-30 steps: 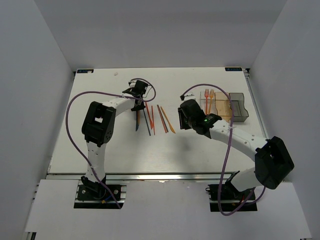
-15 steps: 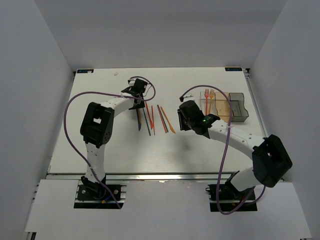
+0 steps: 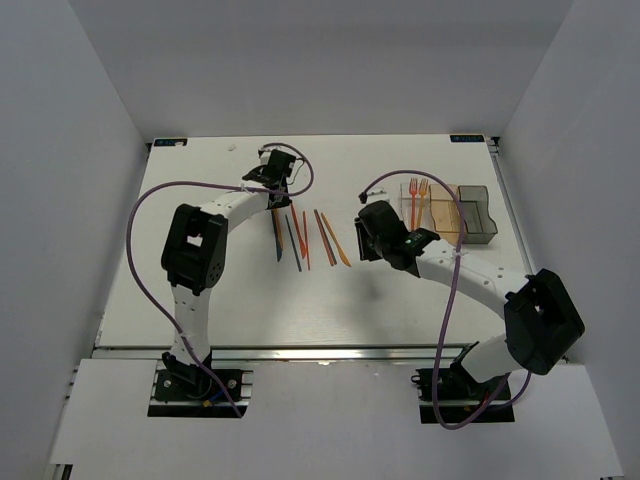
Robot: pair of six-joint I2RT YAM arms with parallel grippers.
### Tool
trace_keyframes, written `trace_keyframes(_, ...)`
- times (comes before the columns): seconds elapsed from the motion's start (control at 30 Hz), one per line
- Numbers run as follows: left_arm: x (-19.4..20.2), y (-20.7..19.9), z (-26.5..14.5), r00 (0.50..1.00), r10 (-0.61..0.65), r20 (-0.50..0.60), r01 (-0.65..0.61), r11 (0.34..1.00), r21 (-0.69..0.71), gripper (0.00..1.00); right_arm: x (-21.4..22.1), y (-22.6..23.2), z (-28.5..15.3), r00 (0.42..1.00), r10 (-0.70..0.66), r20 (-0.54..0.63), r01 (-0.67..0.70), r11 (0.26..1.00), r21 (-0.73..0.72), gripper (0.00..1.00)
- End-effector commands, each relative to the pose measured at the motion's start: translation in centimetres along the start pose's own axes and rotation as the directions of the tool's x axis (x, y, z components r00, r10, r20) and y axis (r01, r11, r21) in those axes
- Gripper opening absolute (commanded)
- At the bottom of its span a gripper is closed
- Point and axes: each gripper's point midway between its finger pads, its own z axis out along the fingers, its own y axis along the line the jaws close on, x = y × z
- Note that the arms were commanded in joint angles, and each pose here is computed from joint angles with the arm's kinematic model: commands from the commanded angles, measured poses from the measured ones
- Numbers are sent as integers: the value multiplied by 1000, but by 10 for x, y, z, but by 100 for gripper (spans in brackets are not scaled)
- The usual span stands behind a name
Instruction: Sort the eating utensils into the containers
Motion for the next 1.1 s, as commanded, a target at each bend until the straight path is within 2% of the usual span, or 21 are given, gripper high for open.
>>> trace_keyframes(0.0,-11,-6,-2,1000,-9,20,9,1000,24,36,-3,0,4,1000,-6,15,6,1000,-3,37)
trace_keyframes(1.07,35,0,21,999,-1,-54,1,1000,11,30,5,2,12,1000,-14,-9,14,1000,-8,37)
